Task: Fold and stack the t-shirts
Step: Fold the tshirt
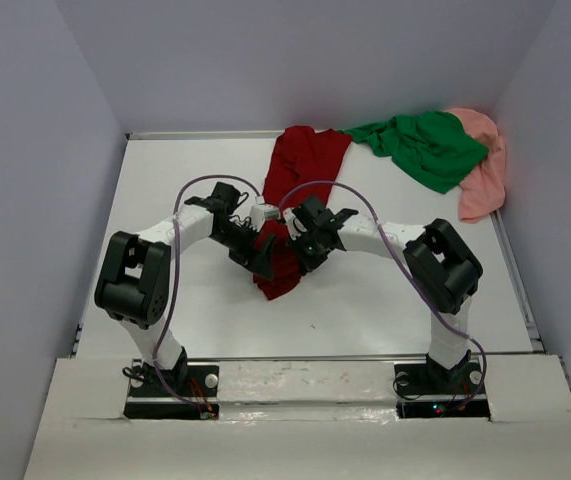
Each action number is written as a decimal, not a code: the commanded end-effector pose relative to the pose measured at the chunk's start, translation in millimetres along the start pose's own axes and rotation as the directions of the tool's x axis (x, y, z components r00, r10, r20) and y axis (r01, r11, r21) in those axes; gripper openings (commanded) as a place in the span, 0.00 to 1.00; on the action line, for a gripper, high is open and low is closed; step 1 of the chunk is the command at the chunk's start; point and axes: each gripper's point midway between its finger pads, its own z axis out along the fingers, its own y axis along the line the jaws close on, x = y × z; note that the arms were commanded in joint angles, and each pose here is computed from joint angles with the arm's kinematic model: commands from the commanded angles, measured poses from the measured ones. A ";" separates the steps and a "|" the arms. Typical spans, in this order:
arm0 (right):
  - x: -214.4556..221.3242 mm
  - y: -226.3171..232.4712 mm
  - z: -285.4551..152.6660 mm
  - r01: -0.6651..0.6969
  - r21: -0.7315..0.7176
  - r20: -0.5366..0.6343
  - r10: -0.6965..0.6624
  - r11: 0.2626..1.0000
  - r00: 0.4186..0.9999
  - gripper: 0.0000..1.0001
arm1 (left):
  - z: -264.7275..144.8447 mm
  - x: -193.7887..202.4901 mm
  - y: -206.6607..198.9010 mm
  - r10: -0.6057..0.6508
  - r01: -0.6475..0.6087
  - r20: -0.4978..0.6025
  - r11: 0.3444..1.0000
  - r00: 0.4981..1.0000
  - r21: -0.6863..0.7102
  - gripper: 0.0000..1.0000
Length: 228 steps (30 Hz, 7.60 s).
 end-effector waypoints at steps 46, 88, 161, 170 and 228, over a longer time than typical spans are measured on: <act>-66.8 17.9 -69.0 0.065 -0.051 0.209 -0.053 0.997 0.976 0.00 | 44.8 -19.5 15.9 -0.018 0.015 -0.041 0.997 0.999 -0.081 0.00; -187.9 -136.6 -110.6 -0.177 0.204 0.473 0.062 0.963 0.879 0.00 | -33.6 -172.6 30.1 0.109 -0.108 0.265 0.994 0.958 -0.020 0.00; -145.8 -167.0 -166.7 -0.260 0.226 0.585 0.082 0.939 0.806 0.00 | 48.6 -102.6 -10.7 0.111 -0.113 0.189 0.994 0.976 -0.002 0.00; -142.3 -162.1 -161.7 -0.253 0.201 0.574 0.095 0.946 0.813 0.00 | 67.9 -104.5 7.3 0.136 -0.124 0.170 0.989 0.976 -0.078 0.00; -134.2 -151.9 -142.1 -0.222 0.117 0.534 0.127 0.968 0.836 0.00 | 27.6 -184.3 87.3 0.278 -0.025 0.329 0.797 0.902 -0.603 0.80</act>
